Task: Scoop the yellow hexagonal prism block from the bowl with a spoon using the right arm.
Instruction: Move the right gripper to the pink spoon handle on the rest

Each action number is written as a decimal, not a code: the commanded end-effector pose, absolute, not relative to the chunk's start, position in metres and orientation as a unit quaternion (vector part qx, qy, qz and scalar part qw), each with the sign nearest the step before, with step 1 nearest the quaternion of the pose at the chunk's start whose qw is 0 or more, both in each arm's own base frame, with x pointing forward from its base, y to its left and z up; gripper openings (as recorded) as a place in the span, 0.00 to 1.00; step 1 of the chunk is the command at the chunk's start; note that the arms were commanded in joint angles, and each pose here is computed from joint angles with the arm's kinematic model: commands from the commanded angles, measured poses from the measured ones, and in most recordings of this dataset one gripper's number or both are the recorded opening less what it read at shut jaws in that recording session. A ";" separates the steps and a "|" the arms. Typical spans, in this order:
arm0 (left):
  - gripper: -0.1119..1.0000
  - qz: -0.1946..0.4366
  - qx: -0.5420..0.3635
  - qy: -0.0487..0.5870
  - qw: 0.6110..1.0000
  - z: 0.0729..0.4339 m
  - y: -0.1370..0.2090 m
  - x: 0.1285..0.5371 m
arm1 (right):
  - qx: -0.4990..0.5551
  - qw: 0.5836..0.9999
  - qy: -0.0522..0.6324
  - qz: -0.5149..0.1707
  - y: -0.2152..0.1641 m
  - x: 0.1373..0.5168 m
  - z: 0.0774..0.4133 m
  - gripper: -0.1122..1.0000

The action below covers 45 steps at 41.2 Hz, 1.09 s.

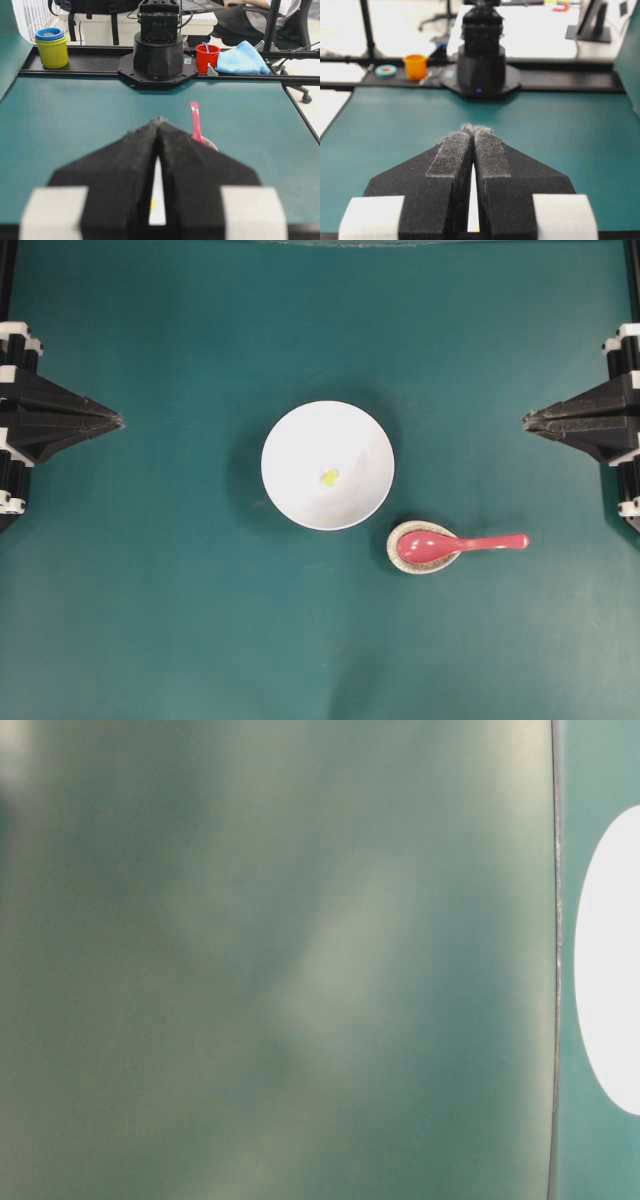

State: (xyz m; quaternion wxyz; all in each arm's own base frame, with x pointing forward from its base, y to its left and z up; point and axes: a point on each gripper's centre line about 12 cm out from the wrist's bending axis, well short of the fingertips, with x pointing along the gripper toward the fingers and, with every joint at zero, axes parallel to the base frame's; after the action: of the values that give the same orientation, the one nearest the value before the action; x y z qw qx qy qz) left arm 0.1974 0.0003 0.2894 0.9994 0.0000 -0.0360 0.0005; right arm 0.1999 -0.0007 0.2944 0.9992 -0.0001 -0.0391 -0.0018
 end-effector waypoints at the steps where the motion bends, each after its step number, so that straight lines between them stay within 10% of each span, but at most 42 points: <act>1: 0.10 0.014 0.009 -0.027 0.999 0.296 0.006 0.201 | -0.007 0.999 -0.043 -0.004 -0.002 0.200 0.297 0.10; 14: 0.13 0.022 0.005 -0.009 1.000 0.295 0.009 0.202 | -0.002 1.000 -0.031 -0.004 -0.002 0.202 0.297 0.16; 30: 0.13 0.022 0.002 -0.008 1.000 0.295 0.009 0.202 | 0.000 1.000 -0.019 -0.005 -0.002 0.205 0.292 0.68; 45: 0.13 0.022 0.000 -0.010 1.000 0.296 0.009 0.201 | 0.016 0.999 0.035 -0.004 -0.001 0.216 0.263 0.68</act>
State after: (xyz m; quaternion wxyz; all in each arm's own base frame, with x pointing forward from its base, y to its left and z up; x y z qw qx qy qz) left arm 0.1987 0.0086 0.2856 0.9998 -0.0009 0.0031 0.0214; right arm 0.2117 -0.0015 0.2656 0.9994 0.0137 0.0299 -0.0044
